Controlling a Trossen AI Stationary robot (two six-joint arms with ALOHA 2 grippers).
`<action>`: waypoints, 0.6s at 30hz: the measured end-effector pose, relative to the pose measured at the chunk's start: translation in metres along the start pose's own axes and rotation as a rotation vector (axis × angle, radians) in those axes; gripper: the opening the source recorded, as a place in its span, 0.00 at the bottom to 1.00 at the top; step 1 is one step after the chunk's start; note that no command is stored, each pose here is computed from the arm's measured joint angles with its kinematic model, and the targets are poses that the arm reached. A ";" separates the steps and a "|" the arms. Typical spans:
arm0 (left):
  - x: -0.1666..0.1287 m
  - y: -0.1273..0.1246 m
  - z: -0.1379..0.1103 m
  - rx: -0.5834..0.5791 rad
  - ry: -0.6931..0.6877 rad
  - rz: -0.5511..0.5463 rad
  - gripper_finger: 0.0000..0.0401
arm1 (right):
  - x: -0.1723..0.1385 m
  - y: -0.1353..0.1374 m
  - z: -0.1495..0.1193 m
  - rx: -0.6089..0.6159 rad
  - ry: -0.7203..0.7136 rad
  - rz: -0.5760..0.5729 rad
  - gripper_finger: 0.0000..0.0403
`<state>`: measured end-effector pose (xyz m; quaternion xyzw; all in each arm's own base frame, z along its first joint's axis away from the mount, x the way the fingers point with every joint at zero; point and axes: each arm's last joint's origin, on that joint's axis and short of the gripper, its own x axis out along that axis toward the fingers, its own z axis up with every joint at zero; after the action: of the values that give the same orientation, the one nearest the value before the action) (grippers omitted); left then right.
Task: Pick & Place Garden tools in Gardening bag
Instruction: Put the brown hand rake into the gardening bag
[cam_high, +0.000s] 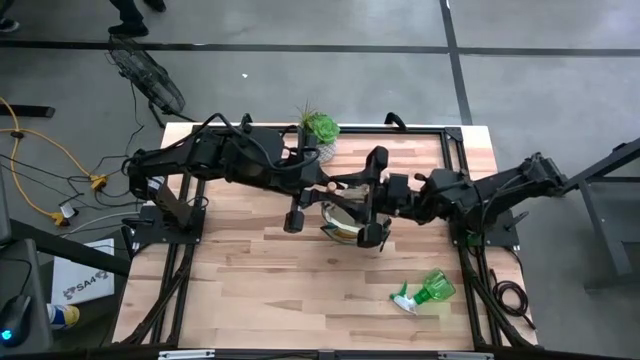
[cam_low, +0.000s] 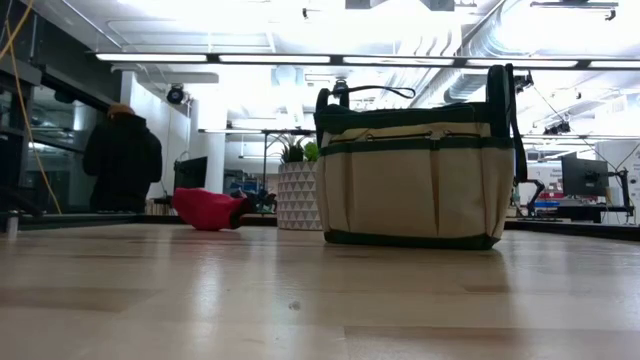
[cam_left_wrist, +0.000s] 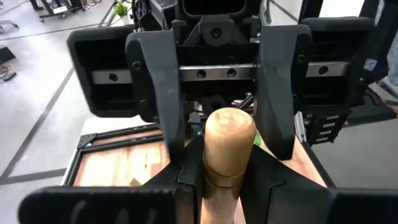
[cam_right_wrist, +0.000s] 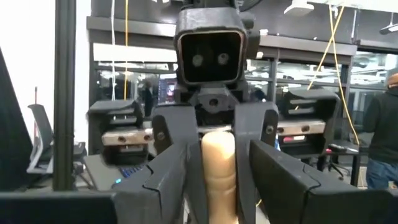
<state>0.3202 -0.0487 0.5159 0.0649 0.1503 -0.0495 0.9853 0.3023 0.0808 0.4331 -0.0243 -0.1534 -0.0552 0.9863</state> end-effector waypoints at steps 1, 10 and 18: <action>0.000 0.000 0.000 0.001 0.004 0.002 0.15 | 0.001 0.000 -0.001 0.001 -0.008 -0.001 0.41; 0.000 0.000 -0.001 -0.005 0.015 0.001 0.15 | 0.008 -0.004 -0.006 -0.018 -0.025 -0.002 0.41; 0.000 0.000 -0.001 -0.004 0.009 -0.002 0.15 | 0.010 -0.007 -0.007 -0.018 -0.045 0.024 0.36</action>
<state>0.3199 -0.0487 0.5151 0.0628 0.1546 -0.0498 0.9847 0.3131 0.0728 0.4302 -0.0366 -0.1746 -0.0440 0.9830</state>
